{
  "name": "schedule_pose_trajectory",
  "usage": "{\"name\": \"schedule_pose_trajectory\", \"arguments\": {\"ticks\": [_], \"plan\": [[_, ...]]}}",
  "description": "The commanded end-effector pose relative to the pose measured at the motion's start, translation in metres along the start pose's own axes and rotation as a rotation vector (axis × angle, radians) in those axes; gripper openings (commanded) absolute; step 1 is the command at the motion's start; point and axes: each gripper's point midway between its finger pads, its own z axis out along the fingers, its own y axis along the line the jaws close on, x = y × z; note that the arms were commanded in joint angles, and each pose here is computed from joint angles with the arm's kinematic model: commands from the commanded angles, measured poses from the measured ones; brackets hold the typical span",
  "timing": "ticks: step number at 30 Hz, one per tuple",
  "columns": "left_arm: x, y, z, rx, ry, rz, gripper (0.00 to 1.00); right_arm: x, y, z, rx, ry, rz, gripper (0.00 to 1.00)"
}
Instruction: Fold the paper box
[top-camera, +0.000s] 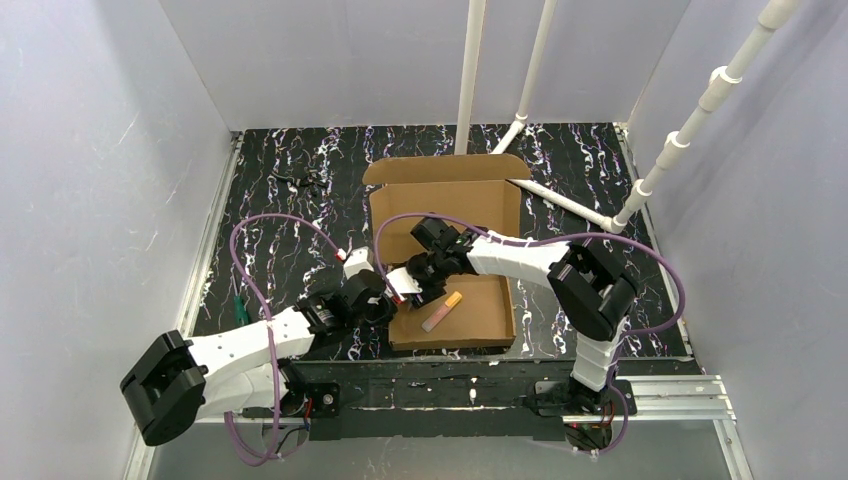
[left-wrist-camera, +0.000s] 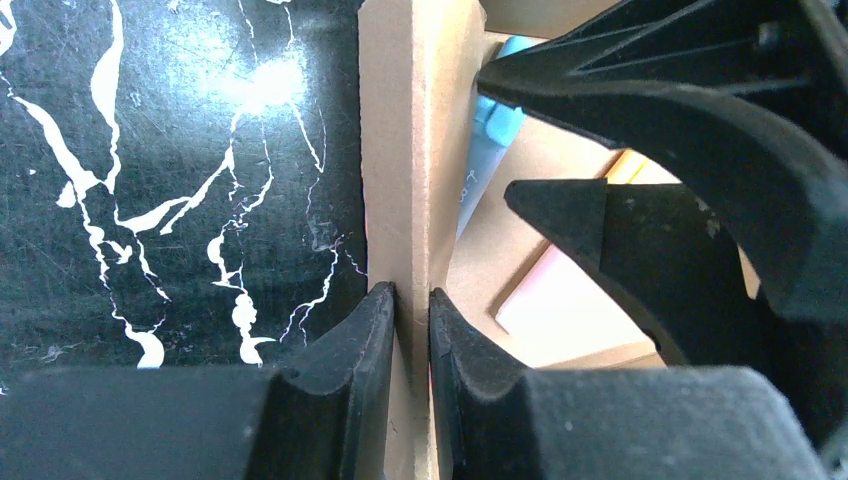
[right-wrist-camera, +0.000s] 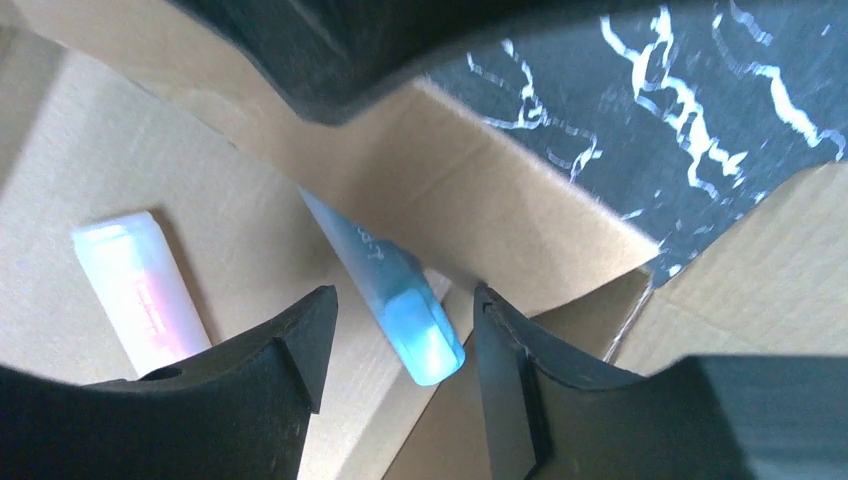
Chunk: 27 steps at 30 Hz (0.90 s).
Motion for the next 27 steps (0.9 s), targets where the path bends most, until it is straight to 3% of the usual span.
{"name": "schedule_pose_trajectory", "arguments": {"ticks": [1,8,17,27], "plan": [[-0.001,0.004,-0.004,-0.007,-0.012,0.006,0.16,0.024,0.006,0.003,0.006,0.087,0.033,0.60],[-0.003,0.002,-0.006,0.001,-0.017,0.005,0.17,0.036,0.018,0.005,-0.031,0.121,0.045,0.58],[-0.006,0.008,-0.009,-0.038,-0.021,0.025,0.18,0.040,0.043,-0.009,-0.117,0.154,0.017,0.37],[-0.016,0.015,-0.012,-0.108,-0.038,0.082,0.17,0.055,0.057,-0.052,-0.087,0.230,0.039,0.26]]}}
